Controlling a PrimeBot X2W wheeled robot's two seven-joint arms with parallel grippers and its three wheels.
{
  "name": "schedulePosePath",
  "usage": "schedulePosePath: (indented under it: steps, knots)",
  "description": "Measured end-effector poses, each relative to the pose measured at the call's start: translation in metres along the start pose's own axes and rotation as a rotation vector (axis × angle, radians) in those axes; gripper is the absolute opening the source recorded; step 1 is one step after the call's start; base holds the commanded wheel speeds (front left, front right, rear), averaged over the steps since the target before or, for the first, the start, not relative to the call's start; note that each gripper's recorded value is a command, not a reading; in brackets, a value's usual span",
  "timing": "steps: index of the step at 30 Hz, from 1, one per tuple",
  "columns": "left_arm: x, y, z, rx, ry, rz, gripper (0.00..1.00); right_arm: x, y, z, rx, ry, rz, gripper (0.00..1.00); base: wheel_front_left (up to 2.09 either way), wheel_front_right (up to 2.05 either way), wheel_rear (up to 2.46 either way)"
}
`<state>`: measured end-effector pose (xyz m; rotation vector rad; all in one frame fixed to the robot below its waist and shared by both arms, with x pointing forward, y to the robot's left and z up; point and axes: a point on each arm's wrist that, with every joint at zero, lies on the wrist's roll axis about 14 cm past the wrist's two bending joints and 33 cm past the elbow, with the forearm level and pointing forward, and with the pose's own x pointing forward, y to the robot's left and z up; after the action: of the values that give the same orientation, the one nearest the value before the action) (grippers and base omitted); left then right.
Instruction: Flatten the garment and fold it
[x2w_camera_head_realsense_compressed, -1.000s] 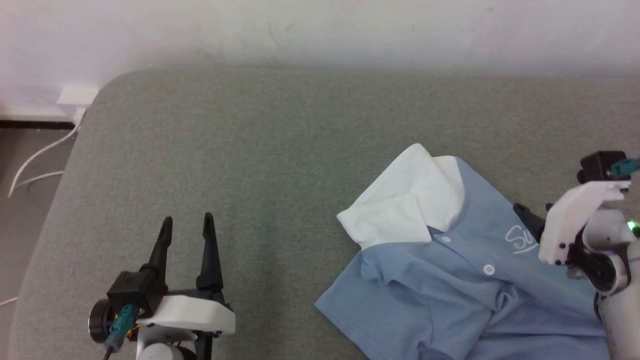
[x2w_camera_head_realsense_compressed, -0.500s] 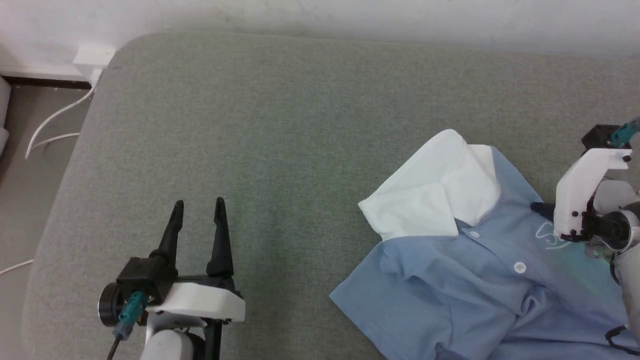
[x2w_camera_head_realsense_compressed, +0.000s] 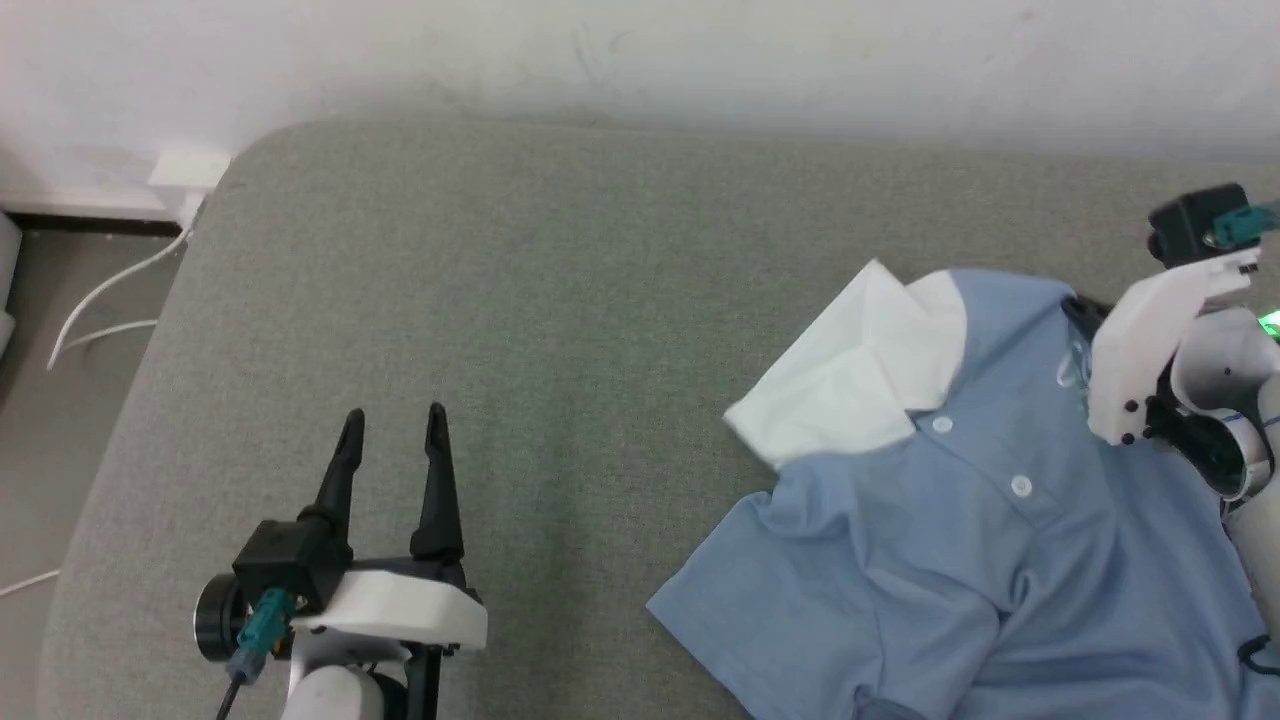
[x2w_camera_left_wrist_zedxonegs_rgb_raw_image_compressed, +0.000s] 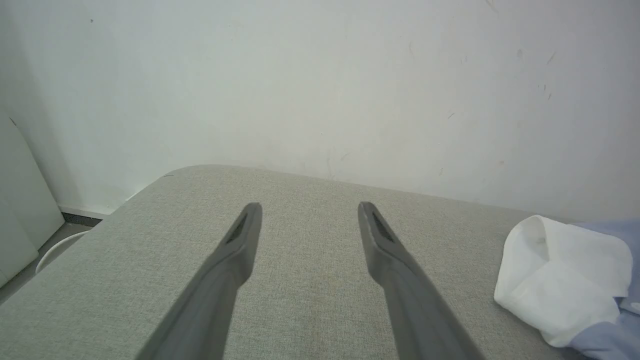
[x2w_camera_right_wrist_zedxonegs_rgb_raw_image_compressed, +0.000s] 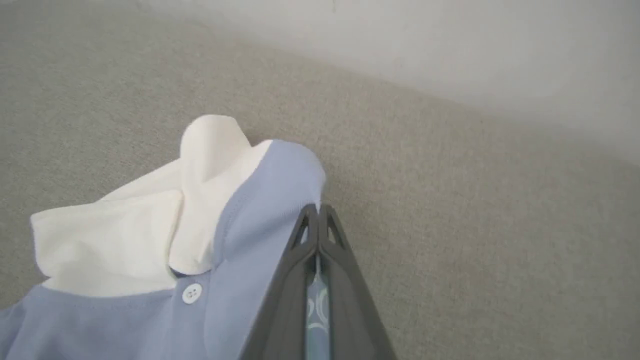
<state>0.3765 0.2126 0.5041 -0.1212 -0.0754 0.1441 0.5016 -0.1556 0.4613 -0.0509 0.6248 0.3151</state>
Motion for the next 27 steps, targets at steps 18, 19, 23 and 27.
schedulePosePath:
  steps: [18, 19, 23, 27]
  knots:
    - [-0.003, -0.025, -0.001, -0.011, 0.000, -0.072, 1.00, -0.115, 0.123, -0.170, -0.070, 0.301, 0.272, 0.44, 0.00, 0.00, 0.00]
    - [-0.003, -0.025, -0.002, -0.009, 0.002, -0.074, 1.00, -0.117, 0.124, -0.174, -0.050, 0.309, 0.271, 1.00, 0.00, 0.00, 0.00]
    - [-0.003, -0.024, -0.003, -0.007, 0.006, -0.072, 1.00, -0.114, 0.124, -0.152, 0.025, 0.181, 0.248, 1.00, 0.00, 0.00, 0.00]
    - [-0.005, -0.021, -0.002, -0.006, 0.004, -0.064, 1.00, -0.114, 0.123, -0.112, 0.096, 0.003, 0.243, 1.00, 0.00, 0.00, 0.00]
